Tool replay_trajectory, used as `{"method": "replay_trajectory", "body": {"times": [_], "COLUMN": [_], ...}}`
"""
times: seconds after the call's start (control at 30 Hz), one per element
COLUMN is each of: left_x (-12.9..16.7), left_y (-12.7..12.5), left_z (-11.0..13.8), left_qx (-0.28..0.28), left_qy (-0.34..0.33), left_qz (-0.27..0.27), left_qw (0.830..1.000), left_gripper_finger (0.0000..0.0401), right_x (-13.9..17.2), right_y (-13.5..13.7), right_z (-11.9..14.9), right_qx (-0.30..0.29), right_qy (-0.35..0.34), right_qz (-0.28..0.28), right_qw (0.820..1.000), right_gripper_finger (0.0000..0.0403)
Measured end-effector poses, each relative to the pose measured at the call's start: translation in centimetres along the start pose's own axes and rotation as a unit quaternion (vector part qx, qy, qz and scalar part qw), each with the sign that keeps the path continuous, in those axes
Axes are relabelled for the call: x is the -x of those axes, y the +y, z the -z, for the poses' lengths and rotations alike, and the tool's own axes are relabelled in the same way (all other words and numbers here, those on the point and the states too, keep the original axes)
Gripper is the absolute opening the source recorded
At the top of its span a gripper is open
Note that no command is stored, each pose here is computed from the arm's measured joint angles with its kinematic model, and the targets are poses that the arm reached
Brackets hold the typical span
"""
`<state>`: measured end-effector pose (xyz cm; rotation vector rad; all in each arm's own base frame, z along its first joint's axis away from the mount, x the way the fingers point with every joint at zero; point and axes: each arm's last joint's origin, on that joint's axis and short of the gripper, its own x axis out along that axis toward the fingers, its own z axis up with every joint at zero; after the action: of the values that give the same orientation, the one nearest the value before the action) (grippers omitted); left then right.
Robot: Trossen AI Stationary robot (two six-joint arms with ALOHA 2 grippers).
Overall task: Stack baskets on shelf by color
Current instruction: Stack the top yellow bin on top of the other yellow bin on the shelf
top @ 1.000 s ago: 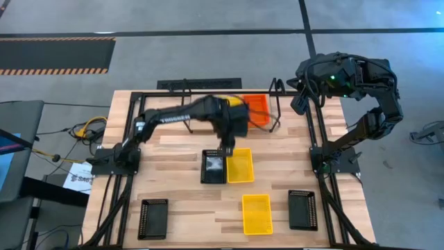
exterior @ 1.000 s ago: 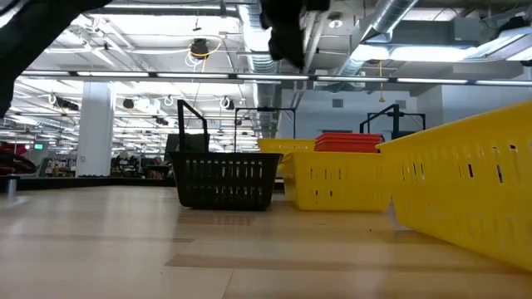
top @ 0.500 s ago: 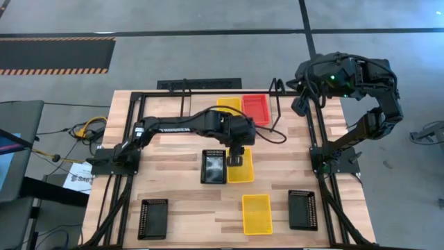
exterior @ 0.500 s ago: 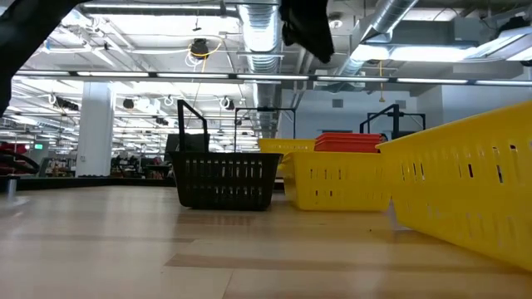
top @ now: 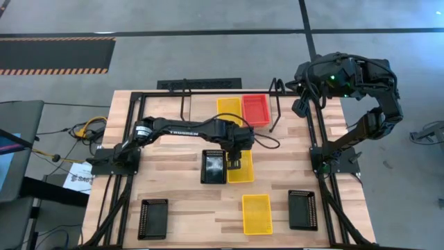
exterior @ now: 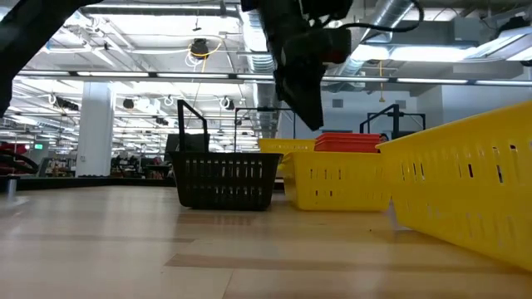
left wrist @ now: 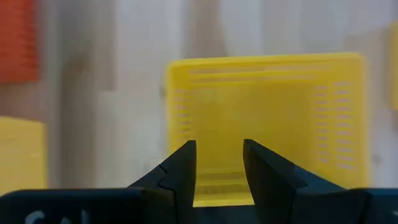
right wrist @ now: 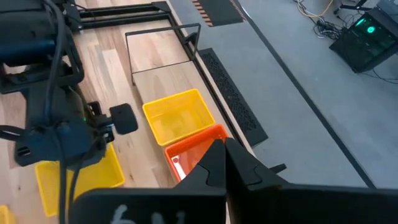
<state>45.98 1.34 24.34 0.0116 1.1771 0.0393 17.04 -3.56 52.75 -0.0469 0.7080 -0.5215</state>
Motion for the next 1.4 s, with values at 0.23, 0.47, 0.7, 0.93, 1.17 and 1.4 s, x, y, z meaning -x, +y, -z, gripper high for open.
{"method": "replay_trajectory", "body": {"times": [0.23,0.47,0.7,0.93,1.17,1.4], "left_x": [-1.2,-1.3,-1.3,-1.9,-4.3,-5.0], "left_y": [1.3,1.9,1.8,2.3,2.3,2.3], "left_z": [0.8,1.0,1.0,1.0,1.6,1.6], "left_qx": [0.013,0.005,-0.019,-0.023,-0.021,-0.020], "left_qy": [0.017,0.021,0.018,0.022,0.057,0.061], "left_qz": [-0.007,0.004,0.016,0.017,0.032,0.032], "left_qw": [1.000,1.000,1.000,0.999,0.998,0.997], "left_gripper_finger": [0.0121,0.0121,0.0121,0.0121,0.0121,0.0121], "right_x": [0.0,0.0,0.0,0.0,0.0,0.0], "right_y": [0.0,0.0,0.0,0.0,0.0,0.0], "right_z": [0.0,0.0,0.0,0.0,0.0,0.0], "right_qx": [0.000,0.000,0.000,-0.001,-0.006,-0.006], "right_qy": [0.000,0.000,0.000,0.000,-0.001,-0.001], "right_qz": [0.000,0.000,0.001,0.001,0.001,0.002], "right_qw": [1.000,1.000,1.000,1.000,1.000,1.000], "right_gripper_finger": [0.0008,0.0008,0.0008,0.0008,0.0008,0.0008]}}
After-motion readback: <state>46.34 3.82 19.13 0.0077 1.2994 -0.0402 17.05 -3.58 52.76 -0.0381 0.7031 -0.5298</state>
